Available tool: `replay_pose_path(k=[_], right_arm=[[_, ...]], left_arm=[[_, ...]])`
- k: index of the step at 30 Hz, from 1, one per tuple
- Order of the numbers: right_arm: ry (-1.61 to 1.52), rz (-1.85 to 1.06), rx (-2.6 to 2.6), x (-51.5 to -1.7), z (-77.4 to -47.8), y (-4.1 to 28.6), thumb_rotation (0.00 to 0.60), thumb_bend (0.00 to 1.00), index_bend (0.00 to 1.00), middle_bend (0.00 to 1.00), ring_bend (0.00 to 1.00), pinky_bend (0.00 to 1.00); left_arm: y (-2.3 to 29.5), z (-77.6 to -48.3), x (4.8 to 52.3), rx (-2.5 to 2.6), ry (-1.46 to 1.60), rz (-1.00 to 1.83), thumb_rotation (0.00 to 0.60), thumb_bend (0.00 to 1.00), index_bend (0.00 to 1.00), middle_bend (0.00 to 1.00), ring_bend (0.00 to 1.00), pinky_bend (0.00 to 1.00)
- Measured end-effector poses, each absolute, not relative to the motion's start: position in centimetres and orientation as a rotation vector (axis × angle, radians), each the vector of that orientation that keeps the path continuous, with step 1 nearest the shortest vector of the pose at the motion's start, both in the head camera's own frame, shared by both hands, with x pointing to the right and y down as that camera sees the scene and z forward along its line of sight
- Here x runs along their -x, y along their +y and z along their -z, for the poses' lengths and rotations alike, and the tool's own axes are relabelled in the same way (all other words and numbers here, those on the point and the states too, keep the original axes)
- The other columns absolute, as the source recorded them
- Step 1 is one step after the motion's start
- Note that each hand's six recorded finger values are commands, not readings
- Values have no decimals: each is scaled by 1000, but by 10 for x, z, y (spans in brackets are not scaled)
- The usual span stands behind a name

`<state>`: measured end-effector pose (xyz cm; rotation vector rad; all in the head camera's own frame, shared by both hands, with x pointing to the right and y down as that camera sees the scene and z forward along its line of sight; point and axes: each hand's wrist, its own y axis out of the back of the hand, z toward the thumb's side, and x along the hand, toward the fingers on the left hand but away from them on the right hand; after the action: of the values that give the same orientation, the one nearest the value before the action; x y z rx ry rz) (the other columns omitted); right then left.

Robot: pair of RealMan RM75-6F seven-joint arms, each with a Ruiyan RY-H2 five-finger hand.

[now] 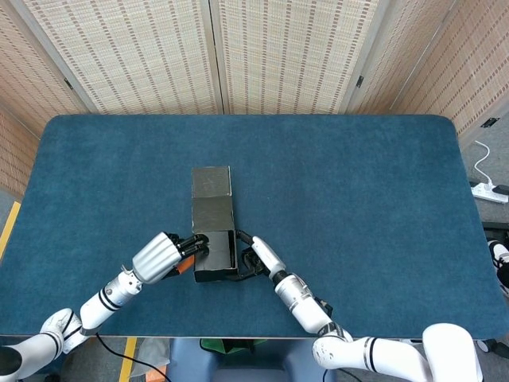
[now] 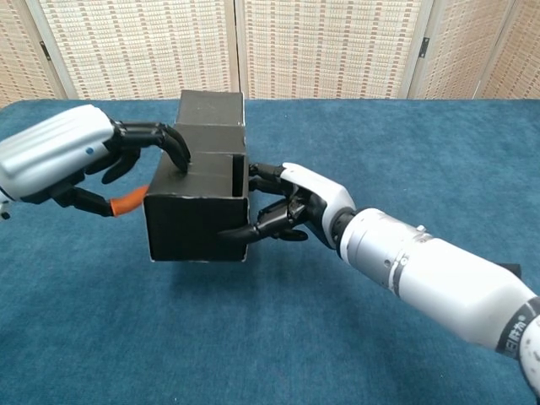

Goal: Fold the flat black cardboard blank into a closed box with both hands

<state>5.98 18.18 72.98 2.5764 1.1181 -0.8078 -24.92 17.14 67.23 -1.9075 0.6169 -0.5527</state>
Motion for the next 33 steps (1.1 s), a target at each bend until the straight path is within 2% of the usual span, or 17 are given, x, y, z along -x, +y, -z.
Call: replay_pose_path(k=[12,23,33], right_arm=[[1126,898,-2676,-60,-760,189,600,239,532,606,791,1000],[1128,889,-2731,-56,-769,199,600,239,532,606,791,1000],[1132,873,-2744,-56,-768,205,600,239,532,606,791,1000]], left_arm=[[185,-708,242,1855,459,603,600,364,429,420,797,855],[194,-728,244,1824,353,684,600,364,471,454,797,851],[198,-729,242,1781,306,691,600,365,667,650,797,852]])
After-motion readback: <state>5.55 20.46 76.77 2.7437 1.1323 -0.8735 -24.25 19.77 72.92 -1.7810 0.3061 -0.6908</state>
